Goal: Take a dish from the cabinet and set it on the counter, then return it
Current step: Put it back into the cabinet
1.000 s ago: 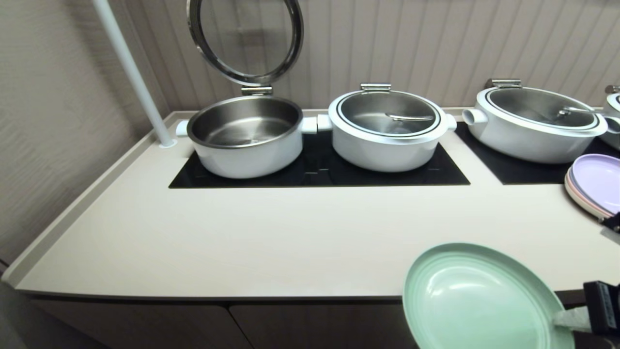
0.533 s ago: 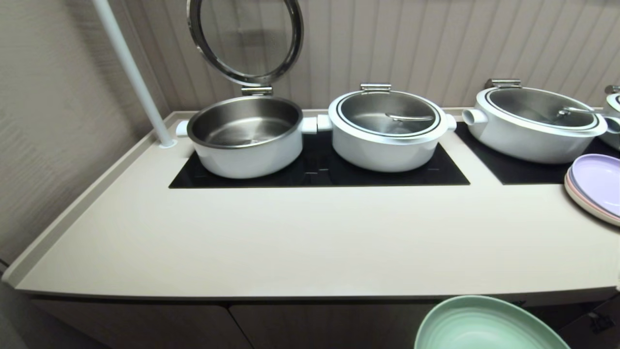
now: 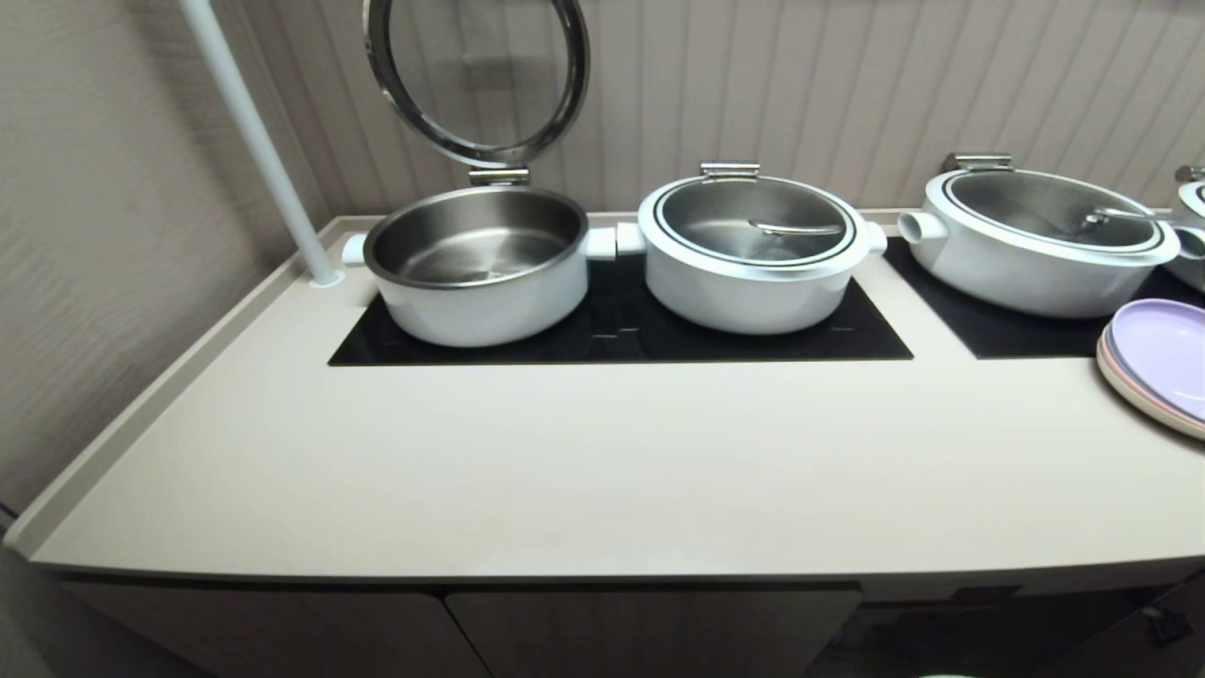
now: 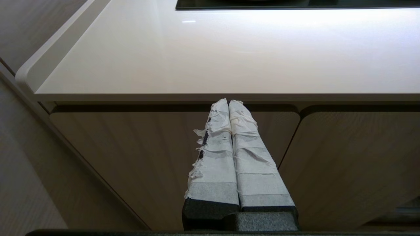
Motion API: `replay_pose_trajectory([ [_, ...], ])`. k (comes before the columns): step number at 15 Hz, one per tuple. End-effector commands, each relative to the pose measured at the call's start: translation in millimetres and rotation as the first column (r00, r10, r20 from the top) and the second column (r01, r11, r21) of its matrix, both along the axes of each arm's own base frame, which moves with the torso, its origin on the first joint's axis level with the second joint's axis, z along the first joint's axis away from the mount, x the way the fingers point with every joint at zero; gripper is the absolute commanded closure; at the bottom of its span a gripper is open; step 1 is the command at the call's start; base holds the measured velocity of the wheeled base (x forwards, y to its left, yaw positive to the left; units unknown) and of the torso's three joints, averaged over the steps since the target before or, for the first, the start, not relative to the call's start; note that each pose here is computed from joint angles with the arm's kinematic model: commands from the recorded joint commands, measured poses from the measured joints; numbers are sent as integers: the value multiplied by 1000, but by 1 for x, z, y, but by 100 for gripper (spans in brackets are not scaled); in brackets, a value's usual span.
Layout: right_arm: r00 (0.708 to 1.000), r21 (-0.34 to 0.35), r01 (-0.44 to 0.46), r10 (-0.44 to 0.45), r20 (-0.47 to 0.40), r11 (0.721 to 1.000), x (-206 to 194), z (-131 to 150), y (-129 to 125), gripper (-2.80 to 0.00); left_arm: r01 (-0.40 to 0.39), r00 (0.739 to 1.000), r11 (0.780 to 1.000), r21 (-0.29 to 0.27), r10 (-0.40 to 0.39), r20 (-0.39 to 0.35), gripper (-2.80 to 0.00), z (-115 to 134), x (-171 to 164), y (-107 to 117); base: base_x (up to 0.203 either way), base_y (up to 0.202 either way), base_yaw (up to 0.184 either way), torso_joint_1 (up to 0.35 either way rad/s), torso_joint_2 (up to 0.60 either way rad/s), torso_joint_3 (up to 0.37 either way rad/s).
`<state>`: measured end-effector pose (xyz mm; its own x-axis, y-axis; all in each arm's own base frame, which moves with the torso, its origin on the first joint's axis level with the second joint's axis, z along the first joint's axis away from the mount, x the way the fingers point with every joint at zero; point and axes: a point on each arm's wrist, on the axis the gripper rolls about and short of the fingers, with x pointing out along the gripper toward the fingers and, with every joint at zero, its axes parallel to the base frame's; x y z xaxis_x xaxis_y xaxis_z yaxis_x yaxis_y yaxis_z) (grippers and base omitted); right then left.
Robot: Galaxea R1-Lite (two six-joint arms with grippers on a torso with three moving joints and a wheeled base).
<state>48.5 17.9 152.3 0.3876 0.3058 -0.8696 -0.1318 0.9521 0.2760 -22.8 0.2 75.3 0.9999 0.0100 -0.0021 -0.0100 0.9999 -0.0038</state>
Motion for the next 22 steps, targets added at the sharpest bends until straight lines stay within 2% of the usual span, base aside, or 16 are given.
replay_pose_trajectory([
  [1,1000,-2,-7,7,-8,1000,-4,-3,-1,0,-1,1000,1000,-1,1,1,0,0,0,0,0,0,0,0,0,0],
  [8,999,-17,-22,21,-42,1000,-11,-12,-3,0,-1,1000,1000,-1,1,1,0,0,0,0,0,0,0,0,0,0],
  [22,998,-19,-27,26,-57,999,-10,-13,-2,0,-1,1000,1000,-1,1,1,0,0,0,0,0,0,0,0,0,0],
])
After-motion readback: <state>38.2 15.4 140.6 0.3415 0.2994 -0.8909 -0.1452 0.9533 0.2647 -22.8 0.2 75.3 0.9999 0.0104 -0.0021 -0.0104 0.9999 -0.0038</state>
